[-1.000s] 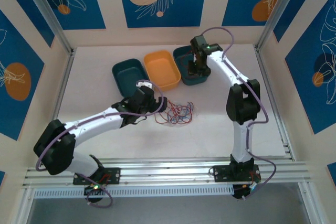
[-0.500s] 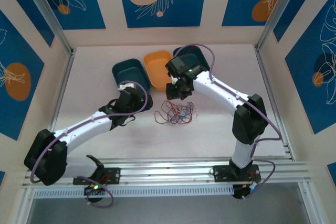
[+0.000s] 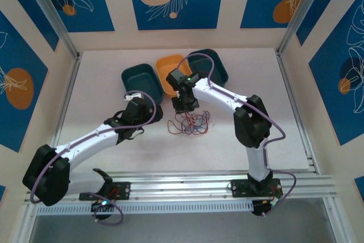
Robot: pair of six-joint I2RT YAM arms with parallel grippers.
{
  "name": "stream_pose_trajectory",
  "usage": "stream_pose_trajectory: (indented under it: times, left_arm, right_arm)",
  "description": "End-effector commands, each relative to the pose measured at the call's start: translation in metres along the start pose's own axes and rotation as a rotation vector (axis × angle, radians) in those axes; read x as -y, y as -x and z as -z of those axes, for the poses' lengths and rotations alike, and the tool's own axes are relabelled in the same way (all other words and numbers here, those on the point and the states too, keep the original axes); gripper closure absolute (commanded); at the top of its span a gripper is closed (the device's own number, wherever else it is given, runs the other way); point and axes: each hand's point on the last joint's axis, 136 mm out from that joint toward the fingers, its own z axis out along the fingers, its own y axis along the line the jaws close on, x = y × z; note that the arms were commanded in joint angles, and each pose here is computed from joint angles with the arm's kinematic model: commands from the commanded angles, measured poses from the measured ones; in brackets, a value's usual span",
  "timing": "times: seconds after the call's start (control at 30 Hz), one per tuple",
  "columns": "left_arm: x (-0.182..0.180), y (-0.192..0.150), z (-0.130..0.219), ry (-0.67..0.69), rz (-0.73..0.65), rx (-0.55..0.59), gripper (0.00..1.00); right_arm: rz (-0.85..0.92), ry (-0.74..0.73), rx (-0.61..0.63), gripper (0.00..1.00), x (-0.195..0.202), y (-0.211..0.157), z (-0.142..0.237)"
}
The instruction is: Untangle the cables
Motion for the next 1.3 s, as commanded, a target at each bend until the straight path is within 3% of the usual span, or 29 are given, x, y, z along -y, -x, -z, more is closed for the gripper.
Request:
stream_pose_trajectory:
  times: [0.0, 0.37, 0.5, 0.57, 1.03, 1.27]
  left_arm:
    - [-0.001, -0.001, 0.001, -0.014, 0.024, -0.005, 0.00]
    - [0.003, -0.001, -0.001, -0.037, 0.025, -0.006, 0.00]
    - [0.009, -0.001, -0.001, -0.066, 0.009, -0.012, 0.00]
    - [0.012, -0.001, -0.001, -0.078, 0.003, -0.013, 0.00]
    - [0.030, 0.011, 0.011, -0.163, -0.044, 0.022, 0.00]
    - [0.040, 0.020, 0.024, -0.221, -0.087, 0.058, 0.00]
  right_arm:
    - [-0.025, -0.007, -0.017, 0.72, 0.005, 0.001, 0.003]
    - [-0.022, 0.044, -0.071, 0.73, -0.005, -0.008, -0.014]
    - [-0.025, 0.045, -0.060, 0.93, -0.007, -0.007, -0.007]
    - [-0.020, 0.052, -0.035, 1.00, -0.008, -0.005, 0.005]
    - [0.012, 0.220, 0.336, 1.00, -0.021, 0.011, 0.162]
    - [0.028, 0.304, 0.489, 1.00, -0.021, 0.017, 0.222]
